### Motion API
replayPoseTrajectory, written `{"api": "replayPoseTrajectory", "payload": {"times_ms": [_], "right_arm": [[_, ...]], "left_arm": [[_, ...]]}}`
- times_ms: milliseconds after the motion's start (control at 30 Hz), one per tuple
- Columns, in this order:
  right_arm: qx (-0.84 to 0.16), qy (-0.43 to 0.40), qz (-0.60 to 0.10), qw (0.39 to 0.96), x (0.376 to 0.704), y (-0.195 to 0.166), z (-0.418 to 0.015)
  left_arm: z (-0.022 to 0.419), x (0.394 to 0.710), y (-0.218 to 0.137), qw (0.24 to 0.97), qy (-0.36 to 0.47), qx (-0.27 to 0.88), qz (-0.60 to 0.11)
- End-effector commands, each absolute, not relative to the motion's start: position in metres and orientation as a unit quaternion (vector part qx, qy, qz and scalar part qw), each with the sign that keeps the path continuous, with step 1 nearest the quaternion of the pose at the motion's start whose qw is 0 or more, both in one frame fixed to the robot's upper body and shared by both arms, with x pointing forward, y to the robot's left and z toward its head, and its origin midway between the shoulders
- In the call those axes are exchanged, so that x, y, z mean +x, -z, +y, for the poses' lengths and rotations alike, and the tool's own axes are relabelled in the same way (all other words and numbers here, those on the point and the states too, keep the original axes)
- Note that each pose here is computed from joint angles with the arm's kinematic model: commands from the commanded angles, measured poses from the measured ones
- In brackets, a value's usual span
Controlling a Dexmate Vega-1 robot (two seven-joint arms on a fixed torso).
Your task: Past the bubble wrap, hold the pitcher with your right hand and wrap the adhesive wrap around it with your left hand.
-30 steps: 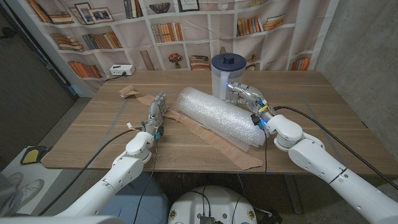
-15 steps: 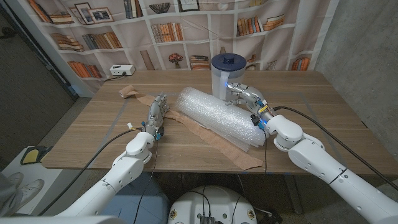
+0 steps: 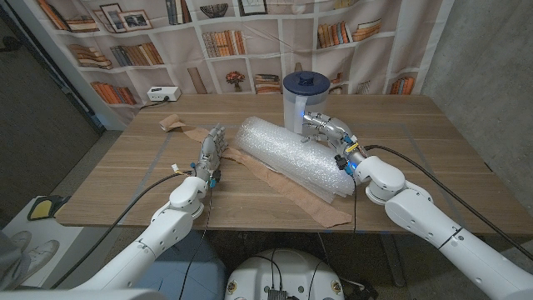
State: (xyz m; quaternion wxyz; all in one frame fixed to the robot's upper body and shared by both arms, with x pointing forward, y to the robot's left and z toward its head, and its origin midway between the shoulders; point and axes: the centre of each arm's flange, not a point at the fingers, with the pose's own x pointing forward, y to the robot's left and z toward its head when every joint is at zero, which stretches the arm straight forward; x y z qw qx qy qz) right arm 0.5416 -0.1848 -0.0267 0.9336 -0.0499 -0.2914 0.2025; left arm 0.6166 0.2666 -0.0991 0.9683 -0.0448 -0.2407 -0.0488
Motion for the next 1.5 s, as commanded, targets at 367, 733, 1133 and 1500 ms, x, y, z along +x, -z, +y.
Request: {"api": "replayPoseTrajectory", "payload": {"times_ms": [367, 733, 1133, 1500], "right_arm": [[-0.035, -0.224, -0.292, 0.929, 0.5429, 0.0333, -0.1796], [-0.032, -0.234, -0.29, 0.927, 0.5406, 0.0338, -0.1788], [-0.036, -0.24, -0.291, 0.925, 0.54, 0.0324, -0.1745], [-0.042, -0.242, -0.295, 0.923, 0.5386, 0.0334, -0.1738]], "left_arm": [[0.2643, 0.617, 0.1011, 0.969, 0.053, -0.042, -0.236], [0.2633, 0.6153, 0.1023, 0.969, 0.054, -0.042, -0.236], [0.2643, 0.6137, 0.1032, 0.97, 0.051, -0.042, -0.235], [0.264, 0.6155, 0.1031, 0.97, 0.055, -0.04, -0.233]]}}
